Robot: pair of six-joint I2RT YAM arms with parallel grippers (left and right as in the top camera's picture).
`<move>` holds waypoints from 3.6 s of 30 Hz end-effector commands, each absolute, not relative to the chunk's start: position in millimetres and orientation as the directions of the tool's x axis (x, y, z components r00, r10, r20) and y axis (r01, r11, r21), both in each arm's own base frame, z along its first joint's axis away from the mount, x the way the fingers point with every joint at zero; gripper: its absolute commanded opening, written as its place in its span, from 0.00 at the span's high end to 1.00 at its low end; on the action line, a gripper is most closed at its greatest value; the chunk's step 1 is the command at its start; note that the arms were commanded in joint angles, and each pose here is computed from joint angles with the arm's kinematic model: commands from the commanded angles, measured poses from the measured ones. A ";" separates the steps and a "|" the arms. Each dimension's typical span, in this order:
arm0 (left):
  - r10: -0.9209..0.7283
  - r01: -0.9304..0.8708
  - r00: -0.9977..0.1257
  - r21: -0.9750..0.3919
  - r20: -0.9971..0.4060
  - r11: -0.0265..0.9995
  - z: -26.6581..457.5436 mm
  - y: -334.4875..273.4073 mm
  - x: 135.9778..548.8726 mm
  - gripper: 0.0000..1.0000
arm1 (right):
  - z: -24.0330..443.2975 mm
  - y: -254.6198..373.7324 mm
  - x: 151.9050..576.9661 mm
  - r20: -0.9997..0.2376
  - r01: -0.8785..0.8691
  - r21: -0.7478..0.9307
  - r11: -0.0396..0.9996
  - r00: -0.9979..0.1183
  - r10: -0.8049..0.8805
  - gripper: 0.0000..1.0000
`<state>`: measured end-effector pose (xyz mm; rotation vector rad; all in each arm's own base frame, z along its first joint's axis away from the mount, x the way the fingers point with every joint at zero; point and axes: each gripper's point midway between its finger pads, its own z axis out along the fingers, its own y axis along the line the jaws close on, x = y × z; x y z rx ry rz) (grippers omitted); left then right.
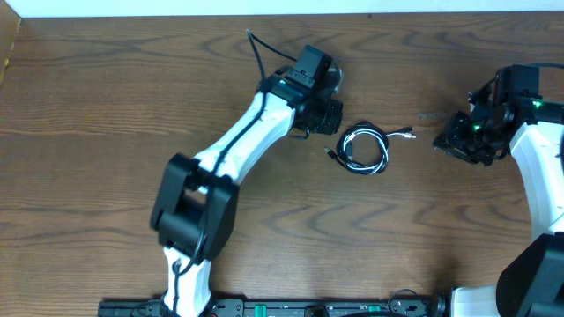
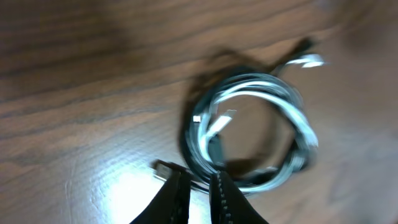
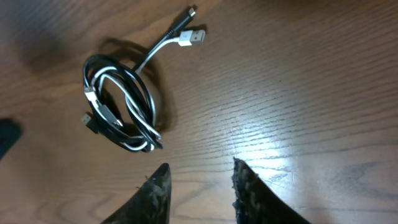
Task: Untangle cables
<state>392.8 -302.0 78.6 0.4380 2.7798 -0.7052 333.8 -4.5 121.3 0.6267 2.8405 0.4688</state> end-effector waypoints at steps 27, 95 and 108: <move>0.292 0.393 -0.916 -0.477 -0.273 0.786 -4.1 -341.0 396.0 0.47 | 118.9 0.4 330.5 -0.129 0.303 0.331 0.894 -0.924 0.361 0.58; 0.055 0.215 -0.948 -0.506 -0.314 0.836 174.8 -278.9 383.9 0.93 | 181.6 197.4 345.9 -0.361 -0.299 0.701 0.648 -0.932 -0.039 0.90; 0.067 0.172 -0.985 -0.829 -0.162 0.533 221.0 -276.1 373.1 0.93 | 167.4 189.2 365.9 -0.380 -0.209 0.597 0.775 -0.924 0.044 0.75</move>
